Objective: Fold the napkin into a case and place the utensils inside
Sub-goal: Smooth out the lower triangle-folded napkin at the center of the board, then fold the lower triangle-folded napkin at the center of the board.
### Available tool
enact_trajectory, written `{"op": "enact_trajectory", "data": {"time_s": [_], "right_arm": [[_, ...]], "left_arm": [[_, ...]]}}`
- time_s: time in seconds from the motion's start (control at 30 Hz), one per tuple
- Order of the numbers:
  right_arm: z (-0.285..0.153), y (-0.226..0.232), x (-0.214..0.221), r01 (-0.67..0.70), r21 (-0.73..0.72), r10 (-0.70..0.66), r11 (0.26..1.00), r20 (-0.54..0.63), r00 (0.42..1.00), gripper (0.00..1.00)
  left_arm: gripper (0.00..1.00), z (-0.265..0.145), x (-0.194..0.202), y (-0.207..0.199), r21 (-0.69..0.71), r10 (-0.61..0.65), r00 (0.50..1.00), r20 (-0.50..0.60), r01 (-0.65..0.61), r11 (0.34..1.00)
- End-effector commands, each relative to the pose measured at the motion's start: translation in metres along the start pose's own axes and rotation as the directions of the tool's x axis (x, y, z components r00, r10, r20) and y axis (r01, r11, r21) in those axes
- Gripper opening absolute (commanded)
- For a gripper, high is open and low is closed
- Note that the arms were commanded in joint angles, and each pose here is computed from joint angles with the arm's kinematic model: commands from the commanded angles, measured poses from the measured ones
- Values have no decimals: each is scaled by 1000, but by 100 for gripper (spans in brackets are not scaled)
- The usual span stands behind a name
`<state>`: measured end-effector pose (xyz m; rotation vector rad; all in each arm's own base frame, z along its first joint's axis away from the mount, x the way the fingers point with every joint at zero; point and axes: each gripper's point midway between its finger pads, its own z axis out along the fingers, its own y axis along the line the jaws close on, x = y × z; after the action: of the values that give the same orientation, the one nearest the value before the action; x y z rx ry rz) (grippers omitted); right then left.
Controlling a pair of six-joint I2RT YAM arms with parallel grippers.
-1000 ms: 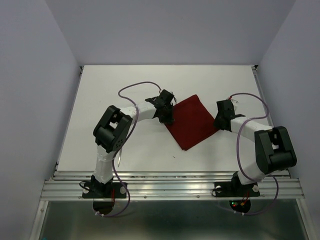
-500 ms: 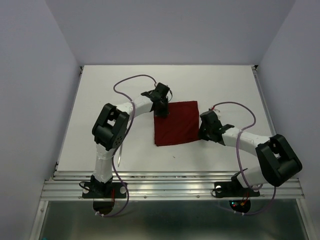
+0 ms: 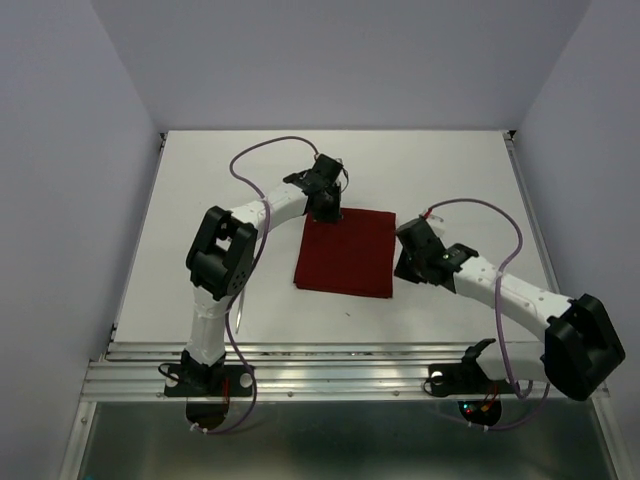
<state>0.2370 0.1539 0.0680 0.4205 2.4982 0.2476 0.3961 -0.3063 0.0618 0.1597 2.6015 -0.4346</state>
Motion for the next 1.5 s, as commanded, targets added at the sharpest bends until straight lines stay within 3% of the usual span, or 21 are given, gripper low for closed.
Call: {"op": "enact_trajectory", "data": {"time_s": [0.0,0.1,0.27,0.37,0.47,0.77,1.13,1.47], "right_arm": [[5,14,-66,15,30,-19,999,124,992,18],[17,41,-110,48,-54,-38,997,171,985,17],[50,78,-158,103,-123,-85,987,139,987,13],[89,85,-159,113,-104,-104,988,88,991,11],[101,91,-166,114,-99,-104,989,97,990,11],[155,63,-147,112,32,-113,993,38,993,9],[108,65,-183,98,15,-99,995,173,980,10],[150,44,-159,120,108,-131,987,99,986,9]], "left_arm": [[0,-19,-20,-21,65,24,999,42,-26,998],[0,-22,-18,-23,82,16,999,40,-20,996],[0,-25,-13,-20,79,12,999,41,-15,997],[0,-29,-7,-18,83,7,999,37,-10,997],[0,-35,-7,-18,88,6,999,43,-10,996],[1,-41,-3,-14,77,18,999,51,-21,997],[5,-42,-2,-14,82,2,998,59,-7,997],[7,-47,-3,-16,74,9,998,69,-14,997]]}}
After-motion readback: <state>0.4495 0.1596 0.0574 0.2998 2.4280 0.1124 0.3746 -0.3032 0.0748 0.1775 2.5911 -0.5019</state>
